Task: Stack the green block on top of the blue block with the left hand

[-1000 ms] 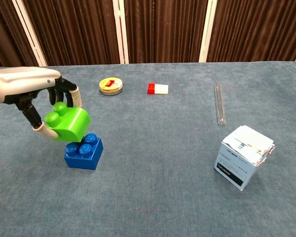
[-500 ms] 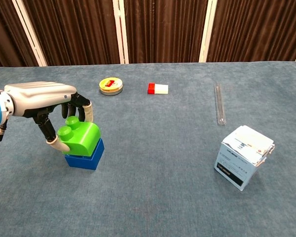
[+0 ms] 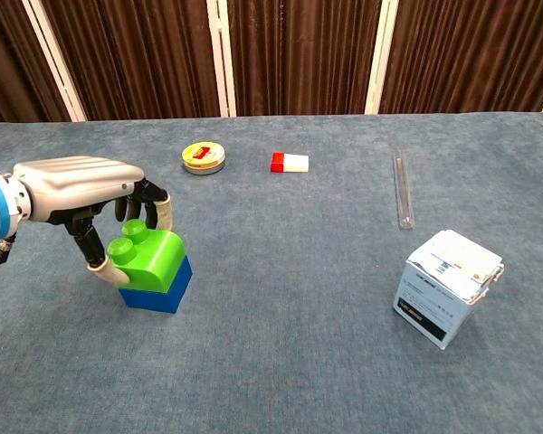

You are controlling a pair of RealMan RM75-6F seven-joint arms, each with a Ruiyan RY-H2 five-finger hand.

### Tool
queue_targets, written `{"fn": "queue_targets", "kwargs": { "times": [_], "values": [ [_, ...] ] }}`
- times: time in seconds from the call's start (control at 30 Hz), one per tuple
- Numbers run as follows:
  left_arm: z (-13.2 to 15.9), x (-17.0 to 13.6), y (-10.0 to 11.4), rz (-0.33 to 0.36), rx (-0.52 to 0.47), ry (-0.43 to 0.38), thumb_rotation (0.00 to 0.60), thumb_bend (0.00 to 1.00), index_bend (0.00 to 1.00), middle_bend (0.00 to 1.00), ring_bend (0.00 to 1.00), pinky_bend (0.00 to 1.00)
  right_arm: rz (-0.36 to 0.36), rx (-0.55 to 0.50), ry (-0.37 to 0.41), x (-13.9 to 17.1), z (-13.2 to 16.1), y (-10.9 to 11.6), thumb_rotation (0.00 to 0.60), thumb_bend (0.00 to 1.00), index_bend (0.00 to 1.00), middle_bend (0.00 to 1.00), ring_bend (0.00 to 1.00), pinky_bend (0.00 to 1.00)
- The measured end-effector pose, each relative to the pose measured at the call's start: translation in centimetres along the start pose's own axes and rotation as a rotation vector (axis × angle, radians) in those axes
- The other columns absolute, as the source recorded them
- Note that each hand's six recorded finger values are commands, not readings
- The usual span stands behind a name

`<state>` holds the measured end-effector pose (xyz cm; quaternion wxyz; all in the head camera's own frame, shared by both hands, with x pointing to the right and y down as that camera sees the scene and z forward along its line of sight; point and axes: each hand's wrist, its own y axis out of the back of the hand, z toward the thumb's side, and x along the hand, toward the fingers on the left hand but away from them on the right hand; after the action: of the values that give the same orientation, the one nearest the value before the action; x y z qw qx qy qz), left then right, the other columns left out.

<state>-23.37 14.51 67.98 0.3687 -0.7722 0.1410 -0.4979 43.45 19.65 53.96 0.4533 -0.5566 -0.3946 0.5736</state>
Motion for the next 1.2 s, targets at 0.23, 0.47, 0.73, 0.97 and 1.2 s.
{"fn": "queue_targets", "kwargs": {
  "times": [0.23, 0.47, 0.73, 0.97, 1.2],
  "values": [
    [-0.2, 0.0, -0.1, 0.005, 0.006, 0.008, 0.6, 0.06, 0.41, 0.43, 0.38, 0.35, 0.002, 0.0, 0.0, 0.0, 0.0, 0.0, 0.6, 0.0, 0.0, 0.0, 0.0, 0.0],
    [-0.1, -0.1, 0.0, 0.005, -0.008, 0.0, 0.6, 0.01, 0.01, 0.03, 0.04, 0.1, 0.003, -0.003, 0.01, 0.0, 0.1, 0.0, 0.6, 0.0, 0.0, 0.0, 0.0, 0.0],
    [-0.5, -1.3, 1.8, 0.109, -0.029, -0.006, 0.6, 0.0, 0.0, 0.0, 0.0, 0.01, 0.001, -0.01, 0.018, 0.0, 0.2, 0.2, 0.6, 0.0, 0.0, 0.0, 0.0, 0.0],
    [-2.7, -4.0, 3.7, 0.195, -0.054, 0.06, 0.6, 0.0, 0.0, 0.0, 0.0, 0.0, -0.012, -0.025, 0.031, 0.2, 0.3, 0.5, 0.6, 0.0, 0.0, 0.0, 0.0, 0.0],
    [-7.2, -9.8, 4.5, 0.305, -0.095, 0.206, 0.6, 0.0, 0.0, 0.0, 0.0, 0.0, -0.019, -0.057, 0.061, 0.4, 0.7, 0.9, 0.6, 0.0, 0.0, 0.0, 0.0, 0.0]
  ]
}}
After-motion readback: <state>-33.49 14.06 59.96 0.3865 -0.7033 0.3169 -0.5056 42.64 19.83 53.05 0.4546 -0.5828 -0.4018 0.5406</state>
